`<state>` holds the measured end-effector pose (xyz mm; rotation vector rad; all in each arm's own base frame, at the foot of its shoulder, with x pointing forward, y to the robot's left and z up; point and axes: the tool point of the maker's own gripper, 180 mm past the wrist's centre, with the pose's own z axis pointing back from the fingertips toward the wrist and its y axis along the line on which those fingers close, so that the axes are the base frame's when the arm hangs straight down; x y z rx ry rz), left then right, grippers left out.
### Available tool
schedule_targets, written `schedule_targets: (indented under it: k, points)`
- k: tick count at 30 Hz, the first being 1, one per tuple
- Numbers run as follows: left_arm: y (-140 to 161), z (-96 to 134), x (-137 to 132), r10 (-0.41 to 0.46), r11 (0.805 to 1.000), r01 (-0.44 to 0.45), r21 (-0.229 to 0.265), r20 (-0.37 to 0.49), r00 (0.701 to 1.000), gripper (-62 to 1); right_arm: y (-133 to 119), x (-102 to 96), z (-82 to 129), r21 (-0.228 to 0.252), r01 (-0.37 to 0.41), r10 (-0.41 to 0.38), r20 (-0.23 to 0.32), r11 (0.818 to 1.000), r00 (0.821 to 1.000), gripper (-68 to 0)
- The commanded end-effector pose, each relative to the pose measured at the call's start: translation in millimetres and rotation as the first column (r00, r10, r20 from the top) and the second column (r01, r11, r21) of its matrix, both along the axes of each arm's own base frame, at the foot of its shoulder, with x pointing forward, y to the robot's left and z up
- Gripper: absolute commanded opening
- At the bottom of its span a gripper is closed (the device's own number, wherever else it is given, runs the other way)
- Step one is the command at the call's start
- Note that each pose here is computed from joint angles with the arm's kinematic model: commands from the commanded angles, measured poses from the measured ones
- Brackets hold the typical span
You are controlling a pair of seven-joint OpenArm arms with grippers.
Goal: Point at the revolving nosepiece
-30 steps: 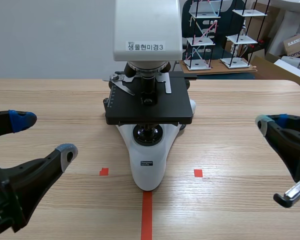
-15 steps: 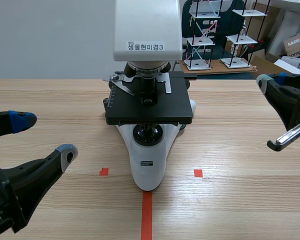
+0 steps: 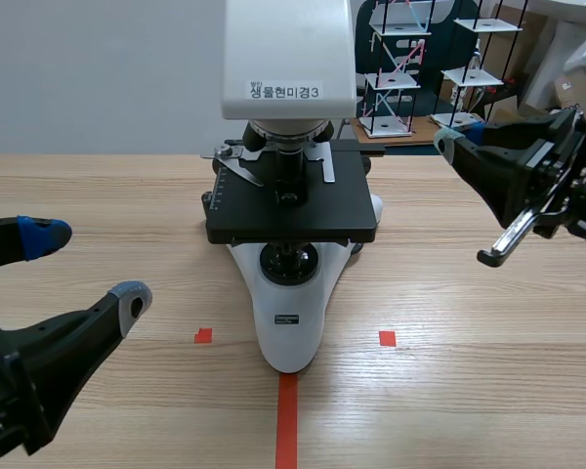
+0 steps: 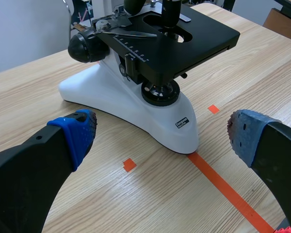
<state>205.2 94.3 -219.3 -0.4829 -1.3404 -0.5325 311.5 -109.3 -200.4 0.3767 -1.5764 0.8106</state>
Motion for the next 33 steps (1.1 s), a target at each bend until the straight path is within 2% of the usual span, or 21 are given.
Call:
schedule_targets:
  k: [1,6,14,18,20,26,33]
  points:
    - [-1,6,0,0.003,1.000,-0.002,-0.022,0.013,1.000,-3.9,1,5.5,14,0.003,-0.010,0.010,0.045,1.000,0.999,-67.6]
    - [-1,6,0,0.002,1.000,-0.002,-0.022,0.013,1.000,-3.9,6,16.4,16,-0.041,-0.040,0.042,0.065,0.998,0.997,-67.6]
    - [-1,6,0,0.002,1.000,-0.002,-0.022,0.013,1.000,-3.9,12,29.7,12,-0.053,-0.087,0.090,0.051,0.995,0.995,-67.6]
    - [-1,6,0,0.002,1.000,-0.002,-0.021,0.013,1.000,-3.9,21,30.3,11,-0.112,-0.131,0.139,0.073,0.985,0.988,-67.6]
    - [-1,6,0,0.002,1.000,-0.002,-0.021,0.013,1.000,-3.9,26,29.4,12,-0.125,-0.157,0.167,0.076,0.980,0.983,-67.6]
    - [-1,5,0,0.001,1.000,-0.001,-0.018,0.014,1.000,-3.9,36,32.4,23,-0.126,-0.181,0.195,0.112,0.975,0.974,-67.6]
    - [-1,5,0,0.001,1.000,-0.001,-0.017,0.014,1.000,-3.9,44,28.6,22,-0.124,-0.211,0.225,0.119,0.970,0.967,-67.6]
